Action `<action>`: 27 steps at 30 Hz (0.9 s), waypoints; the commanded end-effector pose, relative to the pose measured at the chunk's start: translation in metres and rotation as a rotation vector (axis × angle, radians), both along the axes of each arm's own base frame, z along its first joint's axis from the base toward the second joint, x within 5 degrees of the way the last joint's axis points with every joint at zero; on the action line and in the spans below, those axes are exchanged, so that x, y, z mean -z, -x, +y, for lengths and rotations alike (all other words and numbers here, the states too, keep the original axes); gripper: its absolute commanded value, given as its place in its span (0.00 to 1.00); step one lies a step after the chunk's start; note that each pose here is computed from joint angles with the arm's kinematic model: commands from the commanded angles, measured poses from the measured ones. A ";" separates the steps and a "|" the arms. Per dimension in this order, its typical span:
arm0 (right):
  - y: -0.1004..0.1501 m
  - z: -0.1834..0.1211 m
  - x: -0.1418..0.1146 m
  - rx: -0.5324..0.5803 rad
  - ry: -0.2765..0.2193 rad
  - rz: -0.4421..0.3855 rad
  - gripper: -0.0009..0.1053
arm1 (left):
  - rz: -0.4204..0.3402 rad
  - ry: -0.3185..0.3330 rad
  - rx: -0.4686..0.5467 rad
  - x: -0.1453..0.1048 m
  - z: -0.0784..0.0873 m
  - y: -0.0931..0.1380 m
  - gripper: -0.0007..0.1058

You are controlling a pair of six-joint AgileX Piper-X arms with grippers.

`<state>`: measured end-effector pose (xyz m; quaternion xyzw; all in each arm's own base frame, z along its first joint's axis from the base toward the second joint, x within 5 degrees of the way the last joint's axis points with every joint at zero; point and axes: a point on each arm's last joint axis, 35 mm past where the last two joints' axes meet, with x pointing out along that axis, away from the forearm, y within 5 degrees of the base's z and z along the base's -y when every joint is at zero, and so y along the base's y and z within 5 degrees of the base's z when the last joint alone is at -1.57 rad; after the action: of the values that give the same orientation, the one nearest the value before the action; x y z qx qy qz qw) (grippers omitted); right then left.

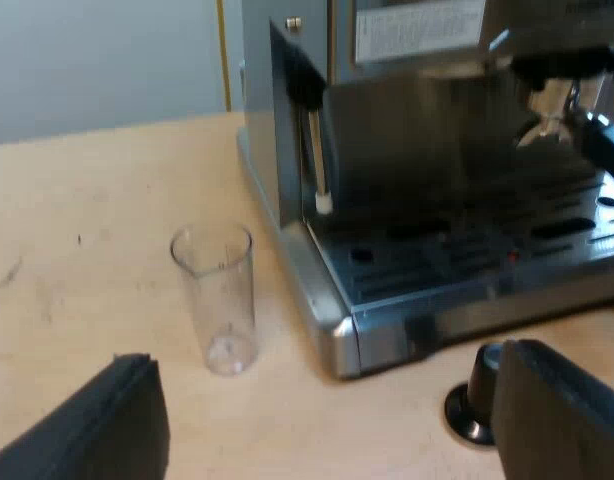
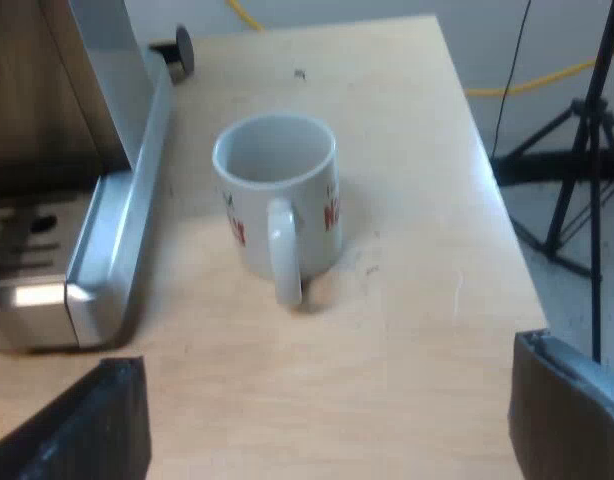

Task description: Pour the beans into the coffee machine

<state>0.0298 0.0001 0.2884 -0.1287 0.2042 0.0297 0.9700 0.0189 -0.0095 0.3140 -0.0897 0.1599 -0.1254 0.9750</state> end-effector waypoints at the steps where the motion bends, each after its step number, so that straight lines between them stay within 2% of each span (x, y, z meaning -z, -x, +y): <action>1: -0.004 0.001 0.006 -0.030 -0.010 0.019 0.75 | 0.023 -0.002 -0.011 0.005 0.000 -0.006 0.65; 13: -0.014 0.002 0.037 -0.042 -0.015 0.116 0.75 | 0.093 -0.003 -0.011 0.027 0.000 -0.015 0.65; 17: -0.014 0.002 0.043 -0.042 -0.015 0.150 0.75 | 0.085 -0.003 -0.011 0.028 0.000 -0.017 0.65; 27: -0.014 0.002 0.044 -0.037 -0.024 0.153 0.75 | 0.084 -0.002 -0.007 0.028 0.000 -0.017 0.65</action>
<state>0.0437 0.0018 0.2430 -0.1224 0.2748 0.0561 0.9520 0.0333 -0.0096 0.2852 -0.0944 0.2004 -0.1215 0.9676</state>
